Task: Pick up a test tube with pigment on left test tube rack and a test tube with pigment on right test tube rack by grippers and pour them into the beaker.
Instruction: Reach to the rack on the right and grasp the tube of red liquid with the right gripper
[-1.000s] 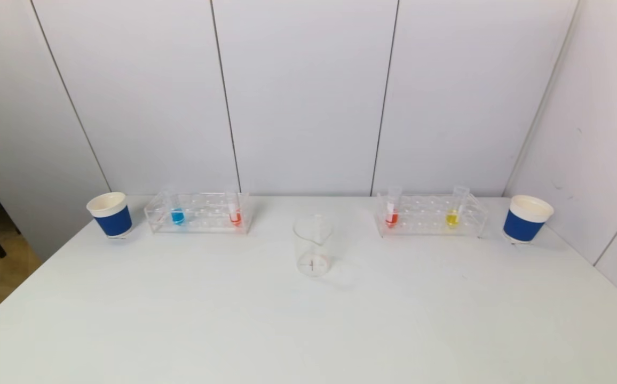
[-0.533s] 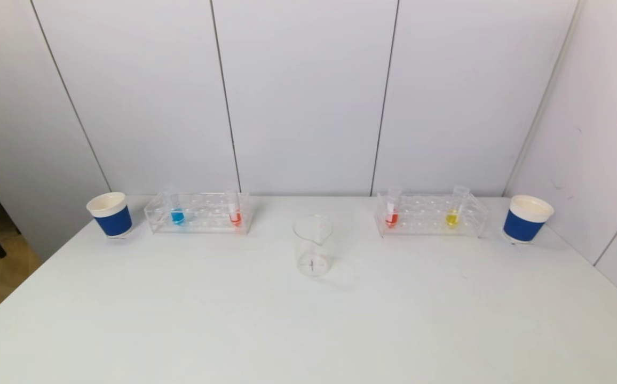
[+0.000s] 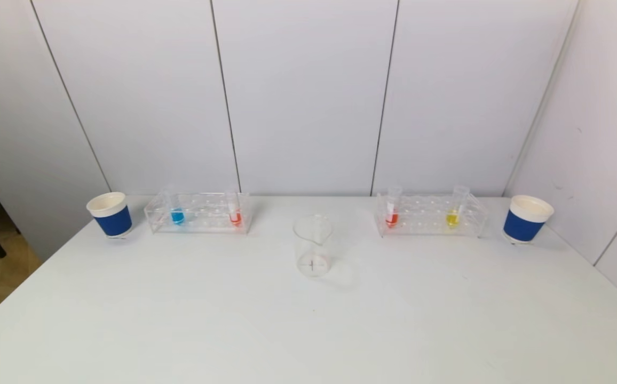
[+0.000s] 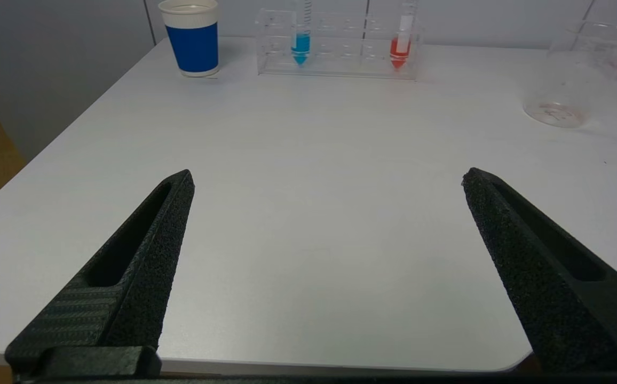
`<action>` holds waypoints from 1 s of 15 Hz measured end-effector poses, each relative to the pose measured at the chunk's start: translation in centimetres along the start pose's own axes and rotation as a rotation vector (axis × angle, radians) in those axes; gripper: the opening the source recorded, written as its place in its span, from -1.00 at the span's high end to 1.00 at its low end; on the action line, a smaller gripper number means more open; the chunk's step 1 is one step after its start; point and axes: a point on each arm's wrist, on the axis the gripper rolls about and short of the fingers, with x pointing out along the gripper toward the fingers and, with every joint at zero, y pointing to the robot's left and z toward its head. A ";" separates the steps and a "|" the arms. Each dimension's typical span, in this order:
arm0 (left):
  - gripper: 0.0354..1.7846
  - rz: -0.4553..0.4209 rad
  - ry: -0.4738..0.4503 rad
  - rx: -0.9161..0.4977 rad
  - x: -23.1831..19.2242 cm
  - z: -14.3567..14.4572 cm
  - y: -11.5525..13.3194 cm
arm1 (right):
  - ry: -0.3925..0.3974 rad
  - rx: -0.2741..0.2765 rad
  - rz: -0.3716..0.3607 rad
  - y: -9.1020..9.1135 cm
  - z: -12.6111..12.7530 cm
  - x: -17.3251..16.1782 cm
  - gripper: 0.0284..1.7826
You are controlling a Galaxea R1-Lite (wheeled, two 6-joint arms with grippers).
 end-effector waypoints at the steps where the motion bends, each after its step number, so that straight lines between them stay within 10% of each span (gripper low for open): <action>1: -0.98 0.000 0.000 0.000 0.0 0.0 0.0 | 0.000 -0.007 0.003 -0.2 0.5 0.8 -0.99; 15: -0.98 0.000 0.000 0.000 0.0 0.0 0.0 | 0.015 0.002 0.074 -3.0 2.0 15.5 -0.99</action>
